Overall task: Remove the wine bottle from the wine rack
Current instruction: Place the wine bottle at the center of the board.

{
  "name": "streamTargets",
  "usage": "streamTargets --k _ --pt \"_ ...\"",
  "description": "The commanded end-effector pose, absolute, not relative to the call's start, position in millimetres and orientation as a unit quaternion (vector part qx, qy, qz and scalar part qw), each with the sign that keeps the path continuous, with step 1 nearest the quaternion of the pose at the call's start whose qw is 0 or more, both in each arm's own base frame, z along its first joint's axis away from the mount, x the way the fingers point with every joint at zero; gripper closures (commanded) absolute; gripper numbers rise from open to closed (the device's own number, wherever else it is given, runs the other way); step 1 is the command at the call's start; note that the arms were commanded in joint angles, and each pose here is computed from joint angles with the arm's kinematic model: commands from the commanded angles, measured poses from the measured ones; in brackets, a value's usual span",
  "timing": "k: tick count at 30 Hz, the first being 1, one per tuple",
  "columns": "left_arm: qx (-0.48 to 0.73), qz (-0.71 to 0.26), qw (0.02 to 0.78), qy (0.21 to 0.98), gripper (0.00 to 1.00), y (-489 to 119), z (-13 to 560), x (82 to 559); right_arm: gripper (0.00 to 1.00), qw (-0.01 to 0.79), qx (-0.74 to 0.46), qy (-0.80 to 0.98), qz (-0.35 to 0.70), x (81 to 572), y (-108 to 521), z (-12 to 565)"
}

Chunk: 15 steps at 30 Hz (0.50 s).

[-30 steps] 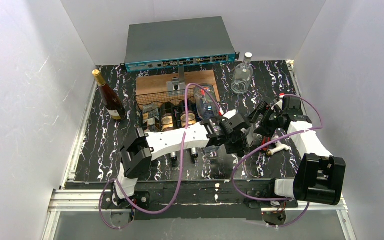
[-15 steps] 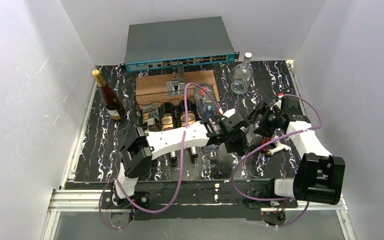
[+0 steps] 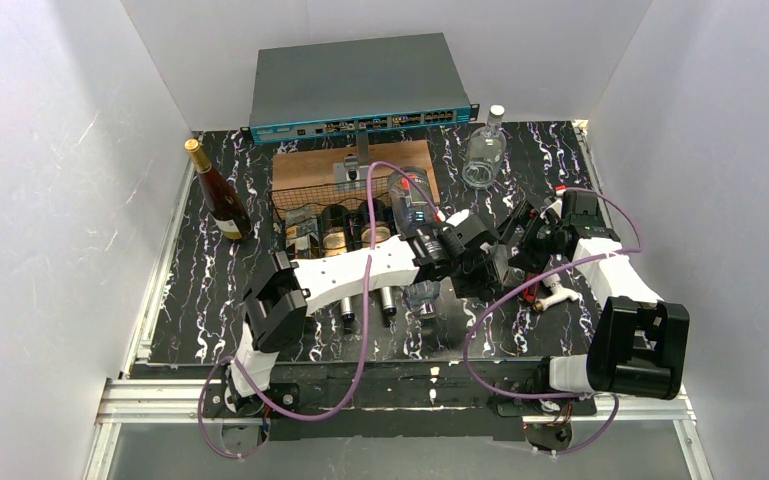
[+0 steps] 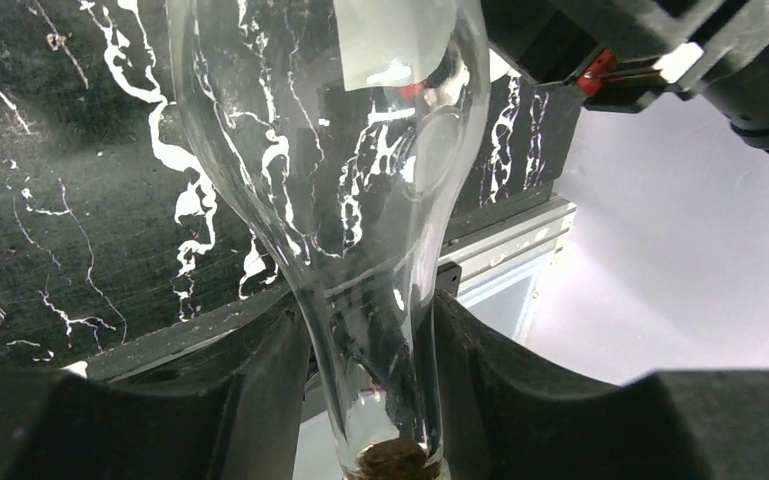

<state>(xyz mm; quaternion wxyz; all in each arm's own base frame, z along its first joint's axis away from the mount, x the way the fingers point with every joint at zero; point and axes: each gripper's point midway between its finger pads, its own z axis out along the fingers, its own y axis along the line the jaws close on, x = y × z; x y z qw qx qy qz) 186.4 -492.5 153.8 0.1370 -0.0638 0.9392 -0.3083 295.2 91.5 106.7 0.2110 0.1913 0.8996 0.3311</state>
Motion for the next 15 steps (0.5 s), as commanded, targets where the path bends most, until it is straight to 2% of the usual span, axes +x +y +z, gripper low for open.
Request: streamTargets --k 1,15 --pt "-0.064 -0.43 0.195 0.879 0.56 -525.2 244.0 212.2 0.02 0.208 0.178 0.897 0.348 300.3 97.3 115.4" --pt "-0.057 -0.444 0.192 0.873 0.44 -527.5 249.4 222.0 0.02 0.195 0.17 0.896 0.361 307.7 100.5 117.3"
